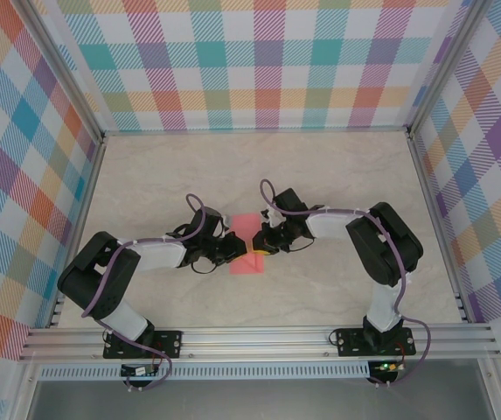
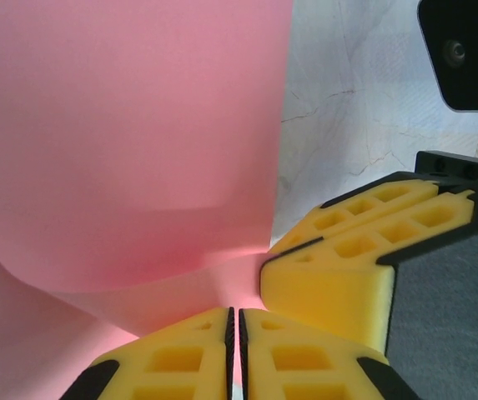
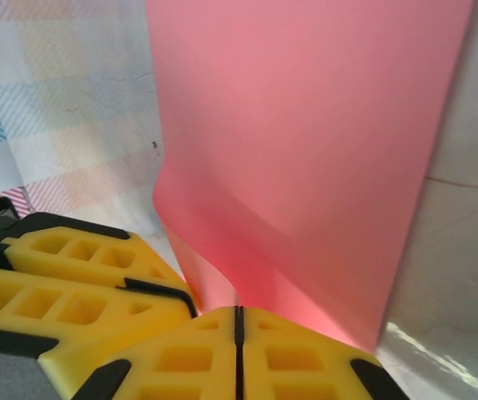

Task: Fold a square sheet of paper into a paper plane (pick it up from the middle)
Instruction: Fold the triangle a second time at the center of the table.

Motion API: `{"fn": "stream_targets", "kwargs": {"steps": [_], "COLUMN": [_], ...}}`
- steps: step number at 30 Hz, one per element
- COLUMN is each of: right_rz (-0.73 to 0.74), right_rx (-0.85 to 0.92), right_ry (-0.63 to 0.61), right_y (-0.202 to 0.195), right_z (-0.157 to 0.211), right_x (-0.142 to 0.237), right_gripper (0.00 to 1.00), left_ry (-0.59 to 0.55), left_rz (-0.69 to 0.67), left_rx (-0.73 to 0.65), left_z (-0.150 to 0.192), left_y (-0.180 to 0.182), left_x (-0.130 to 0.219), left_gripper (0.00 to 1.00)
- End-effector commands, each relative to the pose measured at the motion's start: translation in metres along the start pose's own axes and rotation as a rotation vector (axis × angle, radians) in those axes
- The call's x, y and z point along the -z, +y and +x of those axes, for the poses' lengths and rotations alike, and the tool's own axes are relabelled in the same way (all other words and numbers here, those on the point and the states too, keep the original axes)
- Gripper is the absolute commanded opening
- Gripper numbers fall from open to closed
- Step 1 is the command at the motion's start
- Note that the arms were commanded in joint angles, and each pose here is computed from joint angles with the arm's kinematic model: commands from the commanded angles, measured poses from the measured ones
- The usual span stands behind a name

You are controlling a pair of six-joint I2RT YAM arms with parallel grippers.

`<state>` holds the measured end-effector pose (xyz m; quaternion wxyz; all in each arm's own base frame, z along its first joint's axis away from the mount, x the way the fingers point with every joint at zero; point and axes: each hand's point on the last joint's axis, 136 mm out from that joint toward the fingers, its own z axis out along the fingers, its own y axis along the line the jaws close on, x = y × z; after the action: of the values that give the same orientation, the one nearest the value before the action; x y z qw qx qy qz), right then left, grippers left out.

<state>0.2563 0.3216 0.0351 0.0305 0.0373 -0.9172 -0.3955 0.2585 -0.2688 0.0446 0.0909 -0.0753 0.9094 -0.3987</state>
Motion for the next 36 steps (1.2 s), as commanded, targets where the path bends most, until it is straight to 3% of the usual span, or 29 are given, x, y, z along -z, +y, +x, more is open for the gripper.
{"fn": "stream_targets", "kwargs": {"steps": [1,12,36], "right_rz": [0.073,0.158,0.181], "right_rx": [0.025,0.025,0.043], "right_ry": [-0.017,-0.053,-0.046], "right_y": [-0.008,-0.021,-0.020], "right_z": [-0.004,-0.011,-0.020], "right_x": [0.001,0.004,0.002], "right_gripper": [0.07,0.06,0.07], "left_ry": [-0.012,0.001,0.030], "left_rz": [0.050,0.075,0.072], "left_rx": [-0.050,-0.056,-0.052], "left_z": [-0.005,-0.006,-0.007], "left_y": [-0.023,-0.028,-0.024], "left_x": [0.008,0.002,-0.010], "left_gripper": [0.13,0.14,0.14]}}
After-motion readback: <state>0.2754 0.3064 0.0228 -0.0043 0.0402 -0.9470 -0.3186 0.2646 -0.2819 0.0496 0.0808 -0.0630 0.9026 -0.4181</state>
